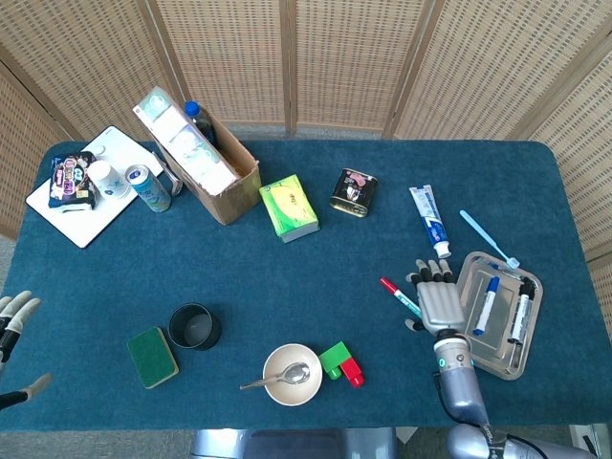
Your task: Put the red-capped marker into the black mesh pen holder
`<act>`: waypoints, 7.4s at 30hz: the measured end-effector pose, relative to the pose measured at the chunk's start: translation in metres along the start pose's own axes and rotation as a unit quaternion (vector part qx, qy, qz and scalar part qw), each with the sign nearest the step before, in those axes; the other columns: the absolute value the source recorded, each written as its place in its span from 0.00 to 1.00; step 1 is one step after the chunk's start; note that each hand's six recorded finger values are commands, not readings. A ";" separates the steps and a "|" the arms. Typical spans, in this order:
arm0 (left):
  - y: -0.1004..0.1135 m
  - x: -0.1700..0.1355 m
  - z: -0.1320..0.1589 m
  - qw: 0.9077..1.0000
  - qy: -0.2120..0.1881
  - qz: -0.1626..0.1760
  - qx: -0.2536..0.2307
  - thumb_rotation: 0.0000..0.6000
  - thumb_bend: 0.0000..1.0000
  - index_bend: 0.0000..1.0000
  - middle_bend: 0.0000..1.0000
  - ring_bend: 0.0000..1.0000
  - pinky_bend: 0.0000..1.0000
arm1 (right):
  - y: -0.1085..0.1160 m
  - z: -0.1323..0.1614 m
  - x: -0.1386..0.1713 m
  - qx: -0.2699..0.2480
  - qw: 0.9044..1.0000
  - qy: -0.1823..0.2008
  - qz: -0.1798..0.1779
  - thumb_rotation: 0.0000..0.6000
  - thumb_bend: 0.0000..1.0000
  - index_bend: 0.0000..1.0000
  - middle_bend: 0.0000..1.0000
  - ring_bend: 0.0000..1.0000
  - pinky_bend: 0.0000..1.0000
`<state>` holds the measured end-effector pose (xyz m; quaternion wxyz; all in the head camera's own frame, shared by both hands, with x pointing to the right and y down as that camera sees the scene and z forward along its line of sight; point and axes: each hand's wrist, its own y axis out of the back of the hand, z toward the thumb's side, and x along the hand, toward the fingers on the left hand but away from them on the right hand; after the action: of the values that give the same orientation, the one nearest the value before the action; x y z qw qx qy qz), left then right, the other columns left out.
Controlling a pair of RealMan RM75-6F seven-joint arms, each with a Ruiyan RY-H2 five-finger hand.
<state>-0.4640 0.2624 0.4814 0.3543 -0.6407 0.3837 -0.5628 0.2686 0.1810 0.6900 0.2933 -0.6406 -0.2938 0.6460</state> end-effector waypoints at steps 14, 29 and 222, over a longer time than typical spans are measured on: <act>0.004 0.000 -0.004 1.000 0.002 0.004 -0.007 1.00 0.06 0.00 0.00 0.00 0.12 | -0.010 0.015 -0.014 -0.003 1.000 -0.013 0.024 1.00 0.00 0.37 0.00 0.00 0.01; 0.002 0.000 -0.002 1.000 0.001 0.001 -0.004 1.00 0.06 0.00 0.00 0.00 0.12 | -0.010 0.006 -0.020 0.002 1.000 -0.016 0.021 1.00 0.34 0.50 0.00 0.00 0.01; 0.008 0.045 0.002 0.999 0.009 -0.011 -0.031 1.00 0.13 0.14 0.00 0.00 0.17 | 0.098 0.057 0.050 0.162 0.965 0.114 -0.171 1.00 0.47 0.55 0.05 0.00 0.03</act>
<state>-0.4599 0.2190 0.4940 0.3244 -0.6503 0.3975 -0.5602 0.2114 0.1545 0.5840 0.5308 -0.5945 -0.2548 0.5476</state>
